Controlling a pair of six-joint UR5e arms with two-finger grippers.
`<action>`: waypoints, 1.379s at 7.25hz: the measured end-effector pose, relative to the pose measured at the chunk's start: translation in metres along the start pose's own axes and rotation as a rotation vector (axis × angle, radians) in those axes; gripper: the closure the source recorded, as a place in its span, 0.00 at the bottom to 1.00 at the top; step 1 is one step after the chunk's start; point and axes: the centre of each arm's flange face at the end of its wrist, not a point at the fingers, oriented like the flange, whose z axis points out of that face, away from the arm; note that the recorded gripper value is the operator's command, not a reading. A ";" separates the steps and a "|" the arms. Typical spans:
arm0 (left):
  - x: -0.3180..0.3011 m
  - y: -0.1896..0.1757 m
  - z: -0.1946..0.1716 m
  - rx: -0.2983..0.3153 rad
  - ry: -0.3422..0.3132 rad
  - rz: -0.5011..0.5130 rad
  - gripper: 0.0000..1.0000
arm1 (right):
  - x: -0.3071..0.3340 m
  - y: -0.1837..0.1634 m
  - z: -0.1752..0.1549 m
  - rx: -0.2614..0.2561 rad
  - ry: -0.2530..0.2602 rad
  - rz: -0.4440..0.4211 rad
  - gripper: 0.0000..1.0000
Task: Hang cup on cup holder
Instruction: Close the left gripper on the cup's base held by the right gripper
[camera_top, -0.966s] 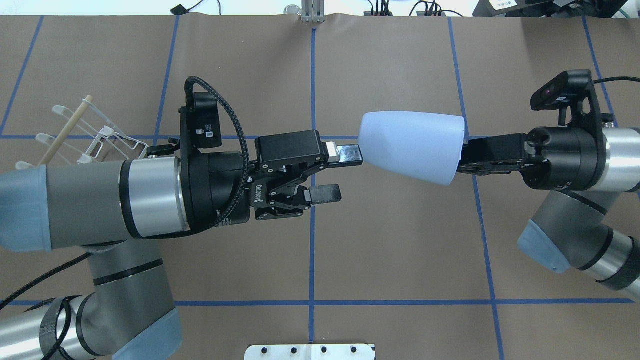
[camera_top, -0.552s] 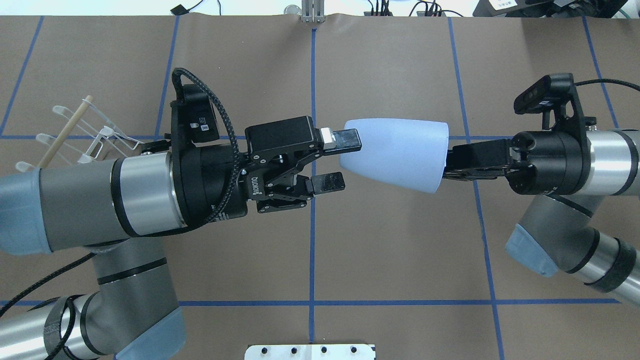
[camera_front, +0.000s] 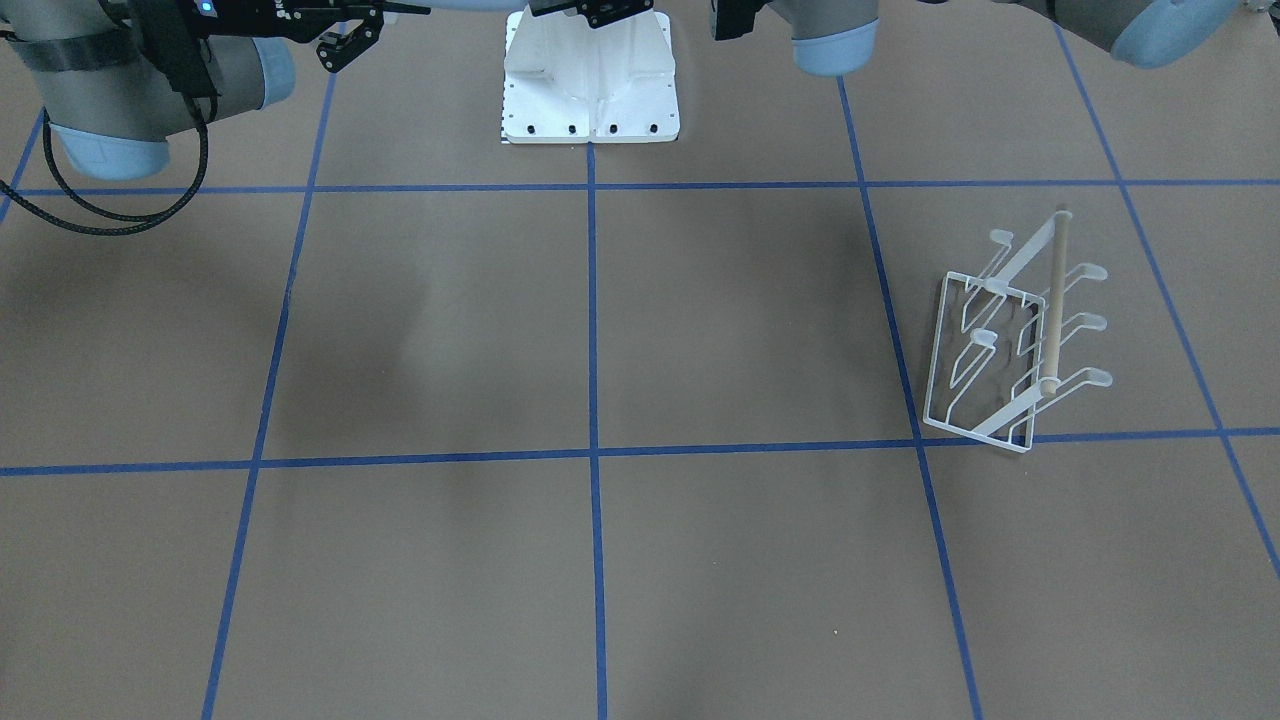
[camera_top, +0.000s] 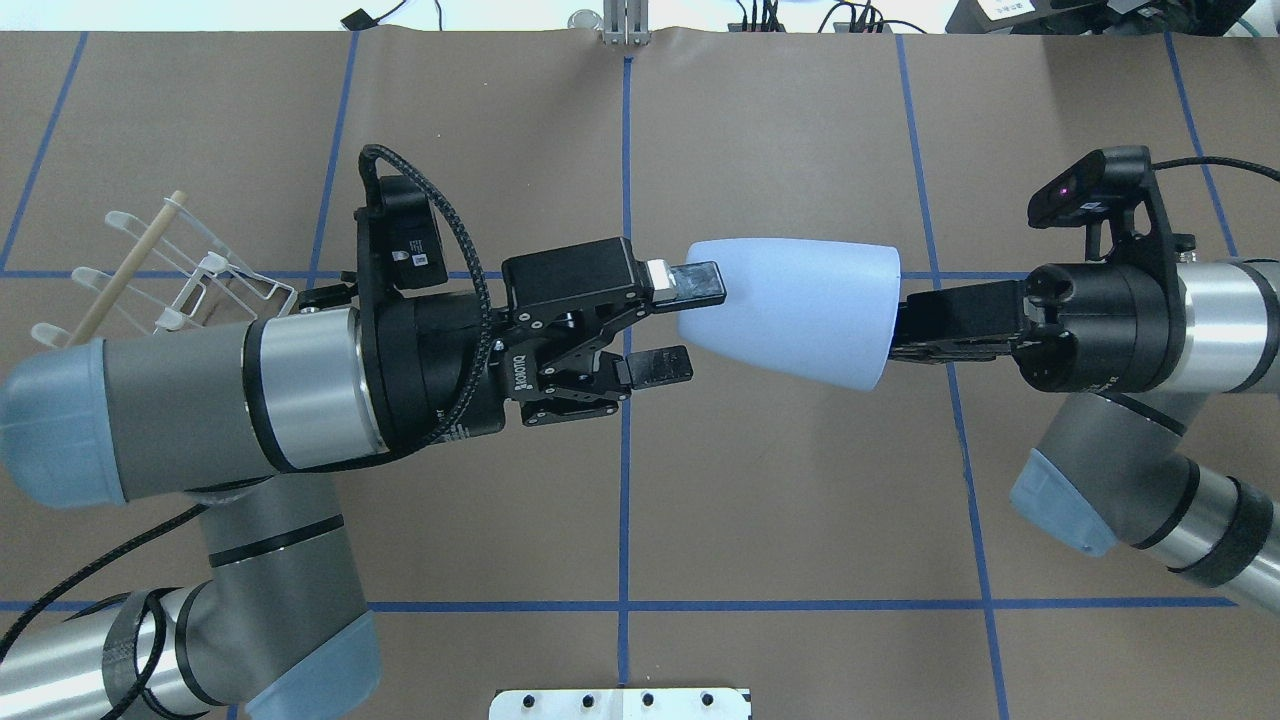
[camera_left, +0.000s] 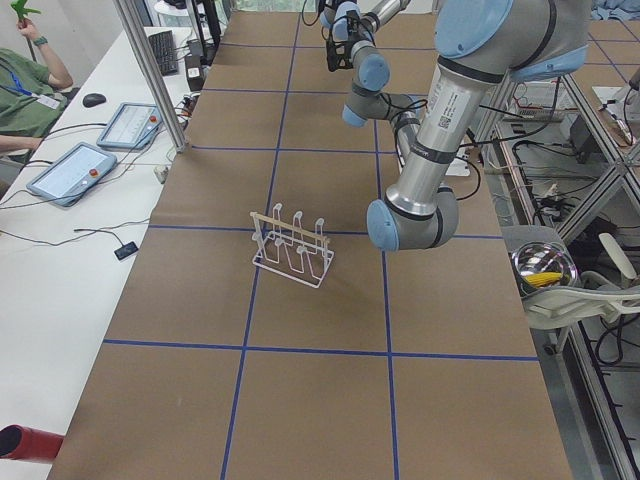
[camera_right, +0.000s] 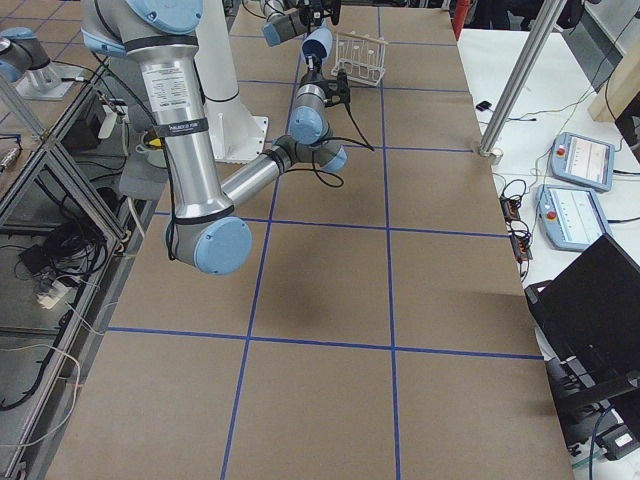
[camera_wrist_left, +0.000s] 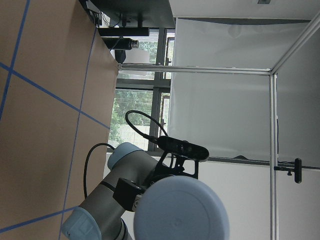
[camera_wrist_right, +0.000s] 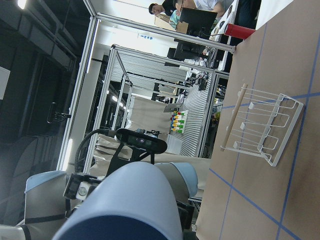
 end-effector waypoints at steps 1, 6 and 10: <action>-0.001 0.000 0.001 0.004 0.013 -0.006 0.02 | 0.000 0.000 0.001 0.001 -0.001 0.000 1.00; -0.001 0.002 0.001 0.007 0.053 -0.037 0.02 | -0.001 0.000 0.003 0.003 -0.006 -0.001 1.00; 0.005 0.003 0.006 0.012 0.072 -0.038 0.02 | 0.001 0.003 0.006 -0.005 -0.008 0.004 1.00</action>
